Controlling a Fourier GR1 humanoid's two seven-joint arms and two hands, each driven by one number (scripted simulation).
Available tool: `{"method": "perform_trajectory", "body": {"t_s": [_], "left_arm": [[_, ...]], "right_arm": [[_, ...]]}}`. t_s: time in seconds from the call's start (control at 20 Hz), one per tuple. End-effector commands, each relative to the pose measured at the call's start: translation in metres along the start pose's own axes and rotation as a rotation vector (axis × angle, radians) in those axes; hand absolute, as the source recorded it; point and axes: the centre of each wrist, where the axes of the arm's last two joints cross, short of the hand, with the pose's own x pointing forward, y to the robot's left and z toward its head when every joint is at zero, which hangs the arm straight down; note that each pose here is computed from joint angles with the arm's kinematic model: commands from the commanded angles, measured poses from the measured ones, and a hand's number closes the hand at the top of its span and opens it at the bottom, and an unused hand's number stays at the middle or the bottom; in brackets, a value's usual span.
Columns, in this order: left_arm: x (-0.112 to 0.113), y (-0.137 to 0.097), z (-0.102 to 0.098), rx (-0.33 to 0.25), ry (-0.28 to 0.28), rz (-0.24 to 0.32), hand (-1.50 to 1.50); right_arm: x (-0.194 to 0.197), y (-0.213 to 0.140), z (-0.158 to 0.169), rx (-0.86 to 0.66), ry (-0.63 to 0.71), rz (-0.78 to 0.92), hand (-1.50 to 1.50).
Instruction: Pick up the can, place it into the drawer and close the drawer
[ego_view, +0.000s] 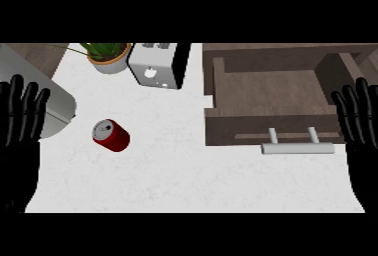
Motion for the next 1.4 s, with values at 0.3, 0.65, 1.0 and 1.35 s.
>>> {"method": "perform_trajectory", "body": {"t_s": [0.3, 0.65, 1.0, 1.35], "left_arm": [[-0.031, 0.018, 0.029, 0.588, 0.323, -0.136, -1.5], [-0.009, -0.03, 0.016, 0.706, 0.384, -0.122, -1.5], [-0.004, -0.023, 0.007, 0.72, 0.386, -0.15, -1.5], [-0.029, -0.015, 0.005, 0.698, 0.453, -0.133, -1.5]], "right_arm": [[-0.019, -0.015, 0.017, -0.17, 0.204, 0.002, -1.5], [-0.019, -0.002, 0.022, -0.172, 0.285, -0.001, -1.5], [-0.01, -0.029, 0.013, -0.194, 0.263, -0.005, -1.5], [-0.014, -0.047, 0.035, -0.182, 0.239, 0.008, -1.5]]}}
